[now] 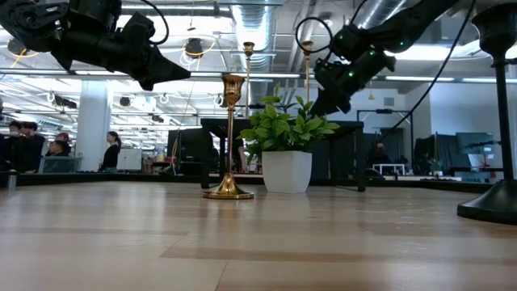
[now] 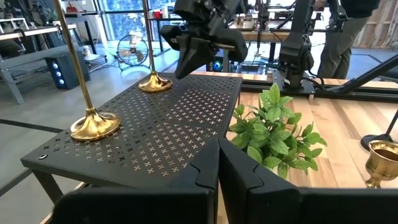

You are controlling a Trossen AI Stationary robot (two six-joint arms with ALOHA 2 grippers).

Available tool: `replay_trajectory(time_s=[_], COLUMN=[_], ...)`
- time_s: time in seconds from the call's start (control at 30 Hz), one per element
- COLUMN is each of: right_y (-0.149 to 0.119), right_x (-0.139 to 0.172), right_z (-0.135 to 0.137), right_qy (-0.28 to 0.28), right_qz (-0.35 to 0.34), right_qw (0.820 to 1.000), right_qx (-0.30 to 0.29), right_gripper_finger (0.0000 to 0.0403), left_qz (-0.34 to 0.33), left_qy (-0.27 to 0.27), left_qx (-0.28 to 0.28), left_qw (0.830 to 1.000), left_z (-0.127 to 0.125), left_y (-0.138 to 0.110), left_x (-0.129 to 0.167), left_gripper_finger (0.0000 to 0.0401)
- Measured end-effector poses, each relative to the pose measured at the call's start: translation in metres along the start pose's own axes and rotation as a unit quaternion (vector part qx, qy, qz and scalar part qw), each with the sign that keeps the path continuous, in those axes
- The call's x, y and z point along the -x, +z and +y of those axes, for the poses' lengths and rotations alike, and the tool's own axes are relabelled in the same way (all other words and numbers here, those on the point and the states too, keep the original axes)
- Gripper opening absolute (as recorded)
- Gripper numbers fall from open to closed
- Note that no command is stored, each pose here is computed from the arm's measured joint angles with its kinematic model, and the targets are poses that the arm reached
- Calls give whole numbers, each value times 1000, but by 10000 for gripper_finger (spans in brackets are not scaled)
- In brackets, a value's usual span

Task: Pick & Place candle stick holders
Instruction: Put the right gold candle holder on the shelf

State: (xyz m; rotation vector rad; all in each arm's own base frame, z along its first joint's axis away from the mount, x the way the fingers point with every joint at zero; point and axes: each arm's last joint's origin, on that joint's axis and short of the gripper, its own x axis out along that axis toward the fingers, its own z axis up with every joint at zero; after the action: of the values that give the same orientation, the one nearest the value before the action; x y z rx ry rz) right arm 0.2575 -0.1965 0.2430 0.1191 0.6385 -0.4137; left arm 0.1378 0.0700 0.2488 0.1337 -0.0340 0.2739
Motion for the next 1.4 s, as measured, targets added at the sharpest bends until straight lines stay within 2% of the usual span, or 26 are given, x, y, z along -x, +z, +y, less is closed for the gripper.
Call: replay_trajectory(time_s=[0.17, 0.6, 1.4], right_y=[6, 1, 8], right_x=[4, -16, -13], right_z=[-7, -18, -28], right_qy=[-16, -29, -67], right_qz=[-33, -42, -82], right_qw=[999, 999, 994], right_qx=[-5, -11, -5], right_gripper_finger=[0, 0, 0], left_qz=[0, 7, 7], left_qy=[0, 2, 3], left_qx=[-1, 0, -4], left_qw=[1000, 1000, 1000], left_z=[0, 0, 0], left_y=[0, -2, -2], left_x=[0, -2, -2], left_gripper_finger=[7, 6, 7])
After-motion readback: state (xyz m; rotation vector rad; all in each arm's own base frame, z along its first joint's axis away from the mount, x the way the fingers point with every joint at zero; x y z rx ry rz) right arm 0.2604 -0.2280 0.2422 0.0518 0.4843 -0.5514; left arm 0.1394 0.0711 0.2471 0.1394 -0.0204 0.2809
